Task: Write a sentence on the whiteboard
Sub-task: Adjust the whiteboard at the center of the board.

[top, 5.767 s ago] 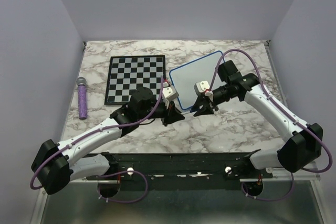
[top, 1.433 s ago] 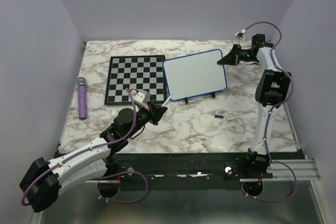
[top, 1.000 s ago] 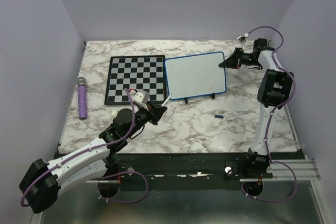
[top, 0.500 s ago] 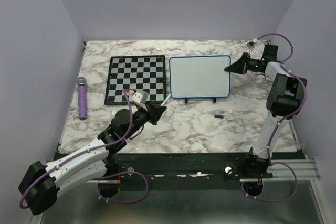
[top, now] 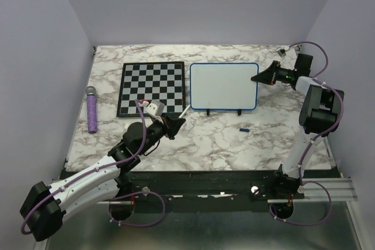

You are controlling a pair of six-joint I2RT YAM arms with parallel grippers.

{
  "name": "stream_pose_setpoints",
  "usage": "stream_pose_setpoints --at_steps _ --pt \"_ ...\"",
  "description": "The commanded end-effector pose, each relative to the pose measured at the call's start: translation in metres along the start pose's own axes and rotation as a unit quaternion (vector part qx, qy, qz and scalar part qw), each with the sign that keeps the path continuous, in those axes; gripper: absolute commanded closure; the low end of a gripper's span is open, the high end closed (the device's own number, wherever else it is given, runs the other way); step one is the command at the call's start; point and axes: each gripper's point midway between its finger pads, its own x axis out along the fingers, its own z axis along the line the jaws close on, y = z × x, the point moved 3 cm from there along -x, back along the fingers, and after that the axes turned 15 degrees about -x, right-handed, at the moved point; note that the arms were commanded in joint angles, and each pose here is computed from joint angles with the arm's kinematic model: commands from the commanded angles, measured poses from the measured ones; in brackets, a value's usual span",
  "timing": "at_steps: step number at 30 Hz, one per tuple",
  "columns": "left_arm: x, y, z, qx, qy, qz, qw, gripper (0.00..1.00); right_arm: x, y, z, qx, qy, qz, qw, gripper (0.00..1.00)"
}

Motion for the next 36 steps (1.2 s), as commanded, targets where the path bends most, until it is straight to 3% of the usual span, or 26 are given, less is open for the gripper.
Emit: stream_pose_setpoints --at_steps 1,6,20,36 --pt "-0.002 -0.002 -0.003 0.004 0.005 0.000 1.000 1.00 -0.008 -0.021 -0.016 -0.093 0.053 -0.001 0.994 0.86" --pt "0.000 -0.002 -0.003 0.005 0.006 0.002 1.000 1.00 -0.008 -0.027 -0.013 -0.068 0.024 0.008 0.997 0.70" --pt "0.005 -0.005 -0.007 0.007 0.010 0.004 1.000 1.00 0.004 -0.022 -0.033 -0.016 0.000 0.038 0.999 0.45" --pt "0.007 -0.003 -0.006 0.004 0.009 0.006 1.000 1.00 0.027 -0.019 -0.016 -0.011 -0.060 0.074 0.995 0.46"
